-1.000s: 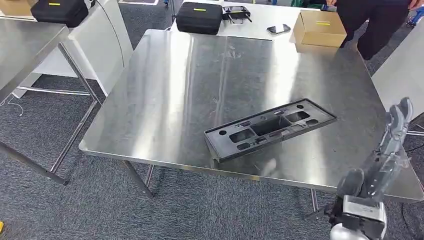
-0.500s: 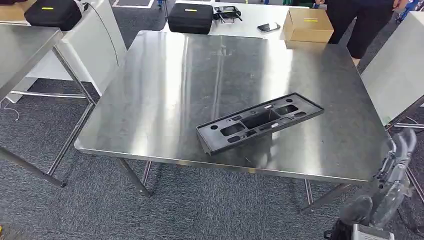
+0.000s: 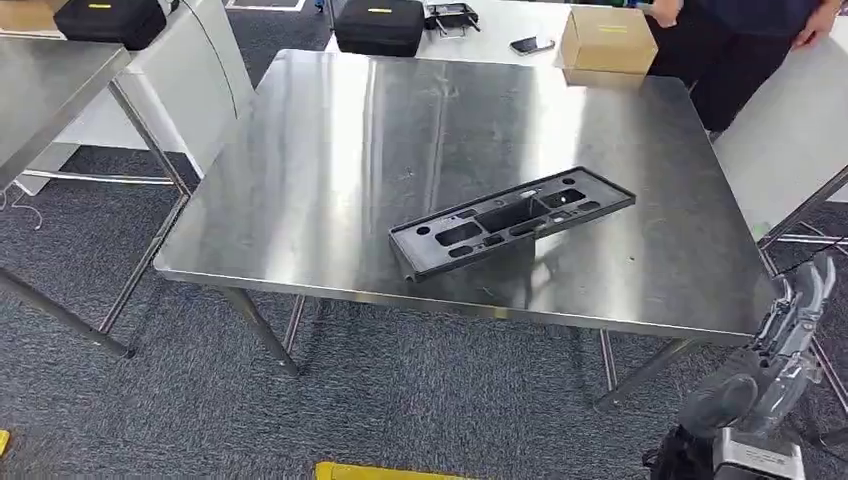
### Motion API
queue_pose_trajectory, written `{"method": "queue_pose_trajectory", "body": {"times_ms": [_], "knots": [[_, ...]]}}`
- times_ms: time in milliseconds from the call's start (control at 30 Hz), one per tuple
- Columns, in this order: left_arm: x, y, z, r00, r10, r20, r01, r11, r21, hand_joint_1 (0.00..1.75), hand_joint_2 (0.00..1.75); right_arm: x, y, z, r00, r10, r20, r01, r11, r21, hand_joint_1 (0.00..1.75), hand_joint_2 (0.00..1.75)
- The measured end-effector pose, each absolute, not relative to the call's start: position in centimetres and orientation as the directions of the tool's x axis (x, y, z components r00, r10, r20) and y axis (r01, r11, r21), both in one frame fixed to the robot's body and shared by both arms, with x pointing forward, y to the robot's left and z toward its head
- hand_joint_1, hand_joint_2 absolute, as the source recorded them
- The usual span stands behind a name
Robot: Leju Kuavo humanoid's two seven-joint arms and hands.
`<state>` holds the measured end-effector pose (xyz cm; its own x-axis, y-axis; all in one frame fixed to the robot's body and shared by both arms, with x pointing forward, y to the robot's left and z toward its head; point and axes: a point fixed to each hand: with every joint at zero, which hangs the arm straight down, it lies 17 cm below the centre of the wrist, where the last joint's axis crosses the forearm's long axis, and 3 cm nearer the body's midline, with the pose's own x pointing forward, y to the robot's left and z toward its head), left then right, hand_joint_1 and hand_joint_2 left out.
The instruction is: Take the parts from the cabinet and place them on the table.
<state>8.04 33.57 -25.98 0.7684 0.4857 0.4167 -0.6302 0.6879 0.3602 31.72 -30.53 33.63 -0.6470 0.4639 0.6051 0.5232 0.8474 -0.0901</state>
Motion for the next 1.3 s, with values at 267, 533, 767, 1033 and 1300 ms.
{"method": "queue_pose_trajectory", "body": {"times_ms": [267,533,767,1033,1300], "knots": [[7.7,33.5,-25.8,0.754,0.501,0.425,-0.649,0.67,0.36,0.0,0.0,34.5,-33.7,28.1,-0.501,0.4,0.768,0.532,0.842,-0.092,0.0,0.0],[7.4,33.6,-25.7,0.737,0.522,0.429,-0.67,0.649,0.361,0.0,0.0,35.8,-36.5,22.5,-0.304,0.47,0.829,0.597,0.772,-0.219,0.0,0.0],[7.0,34.1,-25.7,0.739,0.518,0.43,-0.668,0.643,0.373,0.0,0.0,36.7,-37.2,18.4,-0.203,0.397,0.895,0.572,0.79,-0.221,0.0,0.0],[7.7,34.8,-25.3,0.749,0.495,0.441,-0.655,0.652,0.381,0.0,0.0,35.7,-41.1,-3.6,0.322,0.197,0.926,0.529,0.773,-0.349,0.0,0.0],[7.6,34.9,-25.2,0.757,0.469,0.455,-0.641,0.668,0.378,0.0,0.0,18.8,-36.4,-23.4,0.886,-0.052,0.46,0.277,0.856,-0.437,0.0,0.0]]}}
